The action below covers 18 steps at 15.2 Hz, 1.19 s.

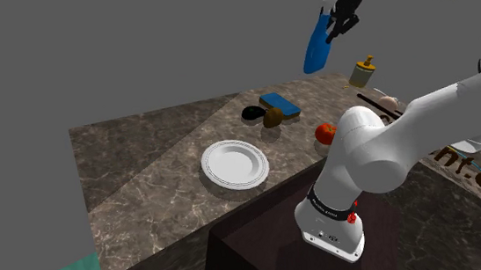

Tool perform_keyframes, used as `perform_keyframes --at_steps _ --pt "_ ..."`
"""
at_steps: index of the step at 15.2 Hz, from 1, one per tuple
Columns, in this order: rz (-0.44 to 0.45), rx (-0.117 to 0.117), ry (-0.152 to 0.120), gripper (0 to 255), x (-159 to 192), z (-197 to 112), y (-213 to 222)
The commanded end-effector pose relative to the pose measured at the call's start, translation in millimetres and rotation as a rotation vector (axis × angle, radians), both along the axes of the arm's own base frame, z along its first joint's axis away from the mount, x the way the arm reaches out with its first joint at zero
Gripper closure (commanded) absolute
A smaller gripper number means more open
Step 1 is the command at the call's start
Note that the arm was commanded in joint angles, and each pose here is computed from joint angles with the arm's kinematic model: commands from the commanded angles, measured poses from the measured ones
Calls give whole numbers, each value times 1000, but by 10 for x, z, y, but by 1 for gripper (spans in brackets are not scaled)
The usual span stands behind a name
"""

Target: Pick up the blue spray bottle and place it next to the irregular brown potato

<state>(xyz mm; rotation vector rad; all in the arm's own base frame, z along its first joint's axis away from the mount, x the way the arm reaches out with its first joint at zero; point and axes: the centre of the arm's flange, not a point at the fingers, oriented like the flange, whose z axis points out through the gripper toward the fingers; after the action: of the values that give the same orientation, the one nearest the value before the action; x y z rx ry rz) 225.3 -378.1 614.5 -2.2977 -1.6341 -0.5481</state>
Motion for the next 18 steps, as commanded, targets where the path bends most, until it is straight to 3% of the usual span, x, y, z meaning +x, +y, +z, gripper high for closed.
perform_keyframes --at_steps 1,18 --pt "1 0 0 255 -20 -84 -42" --pt "1 0 0 255 -20 -981 -42"
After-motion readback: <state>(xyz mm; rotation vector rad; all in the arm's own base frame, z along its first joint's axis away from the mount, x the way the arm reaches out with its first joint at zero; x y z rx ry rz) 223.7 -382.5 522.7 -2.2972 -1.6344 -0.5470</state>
